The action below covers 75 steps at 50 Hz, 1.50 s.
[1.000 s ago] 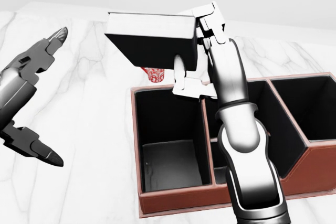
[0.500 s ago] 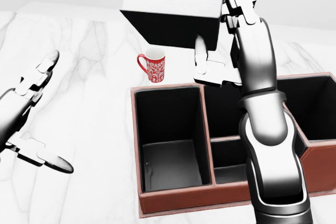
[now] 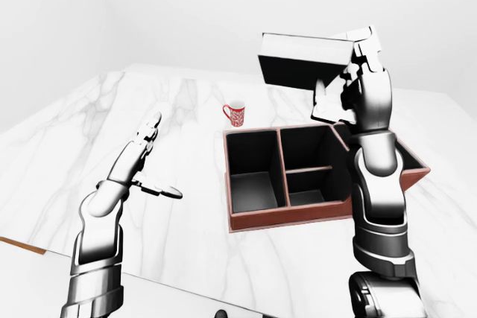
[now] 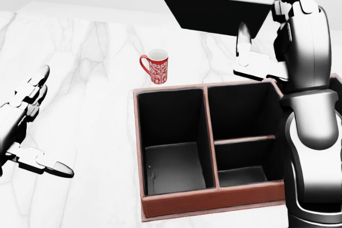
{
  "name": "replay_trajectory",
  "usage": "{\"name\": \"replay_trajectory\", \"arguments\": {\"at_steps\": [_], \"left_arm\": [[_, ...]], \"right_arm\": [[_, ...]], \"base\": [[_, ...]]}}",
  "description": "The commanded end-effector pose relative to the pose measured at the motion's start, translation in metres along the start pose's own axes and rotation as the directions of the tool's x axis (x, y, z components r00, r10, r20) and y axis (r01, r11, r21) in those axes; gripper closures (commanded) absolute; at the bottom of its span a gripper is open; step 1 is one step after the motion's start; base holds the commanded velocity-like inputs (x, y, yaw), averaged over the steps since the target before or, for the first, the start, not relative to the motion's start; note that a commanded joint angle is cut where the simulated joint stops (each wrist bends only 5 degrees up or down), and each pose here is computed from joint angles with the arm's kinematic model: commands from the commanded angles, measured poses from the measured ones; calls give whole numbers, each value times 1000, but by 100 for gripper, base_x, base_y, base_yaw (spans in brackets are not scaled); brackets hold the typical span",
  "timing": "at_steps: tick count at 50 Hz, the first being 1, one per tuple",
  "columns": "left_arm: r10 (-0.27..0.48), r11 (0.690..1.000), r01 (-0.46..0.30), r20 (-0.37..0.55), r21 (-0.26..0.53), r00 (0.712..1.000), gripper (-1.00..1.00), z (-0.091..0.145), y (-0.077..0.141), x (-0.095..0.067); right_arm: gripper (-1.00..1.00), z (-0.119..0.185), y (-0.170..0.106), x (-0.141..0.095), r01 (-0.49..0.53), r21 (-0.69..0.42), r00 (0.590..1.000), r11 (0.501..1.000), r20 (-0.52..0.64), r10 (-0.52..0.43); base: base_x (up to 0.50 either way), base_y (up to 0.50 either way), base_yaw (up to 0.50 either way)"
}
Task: Pick up the book and place it in the right compartment of the caddy.
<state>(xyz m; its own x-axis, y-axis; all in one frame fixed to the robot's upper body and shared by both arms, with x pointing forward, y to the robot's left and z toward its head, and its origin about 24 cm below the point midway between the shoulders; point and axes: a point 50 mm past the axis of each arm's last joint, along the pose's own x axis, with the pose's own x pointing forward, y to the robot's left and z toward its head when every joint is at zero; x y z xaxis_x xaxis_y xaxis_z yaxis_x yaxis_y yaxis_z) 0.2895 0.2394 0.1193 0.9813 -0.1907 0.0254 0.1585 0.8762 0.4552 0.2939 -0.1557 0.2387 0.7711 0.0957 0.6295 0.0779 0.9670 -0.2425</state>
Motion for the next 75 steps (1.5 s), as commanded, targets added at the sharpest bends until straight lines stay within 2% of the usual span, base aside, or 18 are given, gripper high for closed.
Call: {"name": "replay_trajectory", "arguments": {"at_steps": [1,17,28,45,48,53,56,60,65,67,75], "left_arm": [[6,1000,-6,-11,-14,1000,-100,-4,-3,-1],[18,999,-18,0,-40,1000,-100,-4,-4,-4],[22,999,-22,10,-34,1000,-100,-1,-2,-4],[24,999,-24,34,-22,999,-100,5,0,-4],[25,999,-24,27,-25,999,-100,3,-1,-4],[23,1000,-22,36,-20,999,-100,5,-1,-5],[25,1000,-24,39,-18,999,-100,6,-1,-5],[24,1000,-24,41,-18,999,-100,7,-1,-5],[26,1000,-25,50,-12,998,-100,9,0,-5],[26,1000,-25,51,-10,998,-100,10,0,-5],[25,1000,-24,49,-13,999,-100,9,-1,-4]], "right_arm": [[100,-3,-34,-7,97,-35,995,995,-11,-97],[100,-6,-70,-21,172,-76,984,982,-36,-175],[100,-18,-105,-43,246,-122,959,962,-114,-259],[100,-12,-128,-55,292,-159,944,943,-108,-311],[100,-18,-134,-60,308,-159,934,938,-137,-330],[100,-19,-137,-63,315,-157,930,936,-148,-338],[100,-33,-135,-71,314,-157,916,936,-210,-342],[100,-20,-133,-65,303,-159,932,940,-156,-327],[100,-21,-133,-69,296,-163,933,941,-163,-322],[100,-37,-132,-79,296,-163,914,941,-237,-329],[100,-49,-132,-88,295,-166,896,941,-295,-333]], "base": [[0,0,0],[0,0,0],[0,0,0],[0,0,0],[0,0,0],[0,0,0],[0,0,0],[0,0,0],[0,0,0],[0,0,0],[0,0,0]]}}
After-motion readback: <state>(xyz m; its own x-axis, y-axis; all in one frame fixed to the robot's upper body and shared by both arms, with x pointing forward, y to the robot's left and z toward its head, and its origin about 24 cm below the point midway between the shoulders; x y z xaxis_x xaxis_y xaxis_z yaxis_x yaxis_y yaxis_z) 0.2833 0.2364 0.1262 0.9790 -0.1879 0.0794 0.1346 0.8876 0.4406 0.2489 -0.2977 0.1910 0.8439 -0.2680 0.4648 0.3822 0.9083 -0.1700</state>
